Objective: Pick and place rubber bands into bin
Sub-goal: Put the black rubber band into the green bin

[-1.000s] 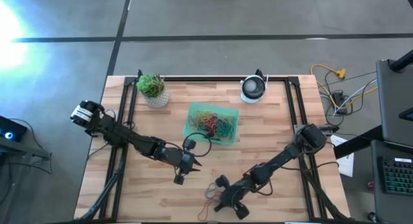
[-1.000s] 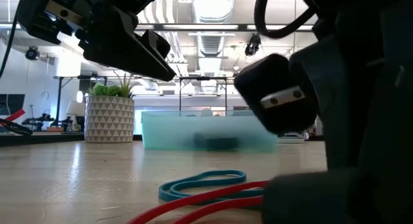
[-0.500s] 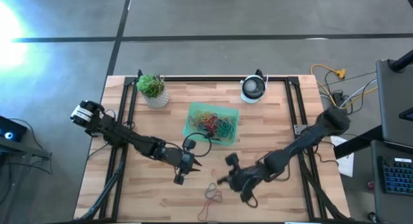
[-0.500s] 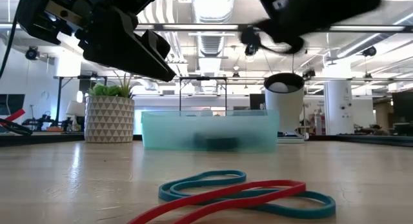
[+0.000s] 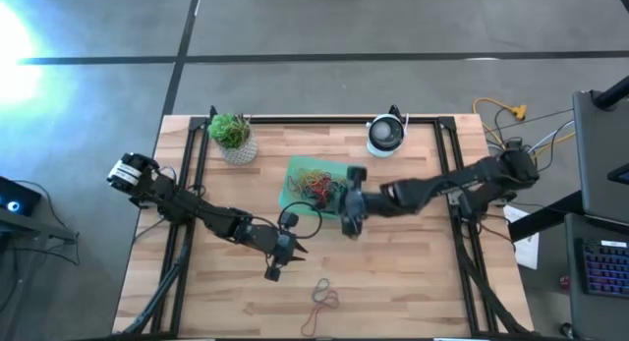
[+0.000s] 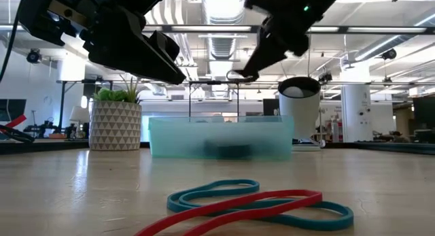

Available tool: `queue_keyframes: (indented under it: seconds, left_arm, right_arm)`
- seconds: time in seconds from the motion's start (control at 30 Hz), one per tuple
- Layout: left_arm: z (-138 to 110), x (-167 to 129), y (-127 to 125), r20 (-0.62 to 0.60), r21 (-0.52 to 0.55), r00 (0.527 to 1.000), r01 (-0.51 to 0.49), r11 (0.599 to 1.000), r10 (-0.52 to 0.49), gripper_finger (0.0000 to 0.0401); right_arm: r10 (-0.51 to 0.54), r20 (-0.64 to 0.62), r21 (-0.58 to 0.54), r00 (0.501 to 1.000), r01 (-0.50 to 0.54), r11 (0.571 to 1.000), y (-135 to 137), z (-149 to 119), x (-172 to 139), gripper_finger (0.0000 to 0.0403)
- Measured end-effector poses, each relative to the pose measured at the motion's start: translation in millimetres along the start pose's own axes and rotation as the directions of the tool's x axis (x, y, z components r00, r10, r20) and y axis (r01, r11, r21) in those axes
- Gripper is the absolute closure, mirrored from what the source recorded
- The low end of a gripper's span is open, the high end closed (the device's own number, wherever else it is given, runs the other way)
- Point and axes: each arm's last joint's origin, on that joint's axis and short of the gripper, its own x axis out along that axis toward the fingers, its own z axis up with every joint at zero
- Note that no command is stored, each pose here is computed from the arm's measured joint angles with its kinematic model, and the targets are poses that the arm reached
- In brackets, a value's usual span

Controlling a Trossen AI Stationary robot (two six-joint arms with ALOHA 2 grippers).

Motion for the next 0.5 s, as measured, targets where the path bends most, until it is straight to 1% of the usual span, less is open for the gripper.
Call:
queue_keyframes:
  seconds: [0.07, 0.13, 0.23, 0.37, 0.43, 0.5]
  left_arm:
    - [-0.2, 0.0, 0.0, -0.002, 0.000, 1.000, 0.000, 1.000, 0.000, 0.0324]
    - [-0.2, 0.0, 0.1, -0.002, 0.000, 1.000, 0.000, 1.000, 0.000, 0.0324]
    - [-0.3, 0.0, 0.1, -0.003, 0.000, 1.000, 0.000, 1.000, 0.000, 0.0324]
    - [-0.4, 0.0, 0.1, -0.004, 0.001, 1.000, 0.000, 1.000, 0.000, 0.0324]
    - [-0.4, 0.0, 0.0, -0.004, 0.001, 1.000, 0.000, 1.000, 0.000, 0.0324]
    - [-0.4, 0.0, 0.1, -0.004, 0.001, 1.000, 0.000, 1.000, 0.000, 0.0324]
  right_arm:
    - [-0.033, -0.026, 0.053, 0.999, 0.034, 0.998, -15.0, -2.5, 7.3, 0.0392]
    - [-0.057, -0.063, 0.086, 0.996, 0.062, 0.994, -27.2, -7.0, 13.3, 0.0392]
    - [-0.078, -0.082, 0.130, 0.994, 0.088, 0.988, -40.7, -9.6, 18.8, 0.0392]
    - [-0.092, -0.103, 0.177, 0.990, 0.109, 0.978, -50.0, -14.3, 23.2, 0.0387]
    - [-0.094, -0.104, 0.186, 0.990, 0.113, 0.976, -51.6, -14.9, 24.1, 0.0376]
    - [-0.061, -0.105, 0.171, 0.993, 0.079, 0.982, -50.0, -16.7, 24.8, 0.0360]
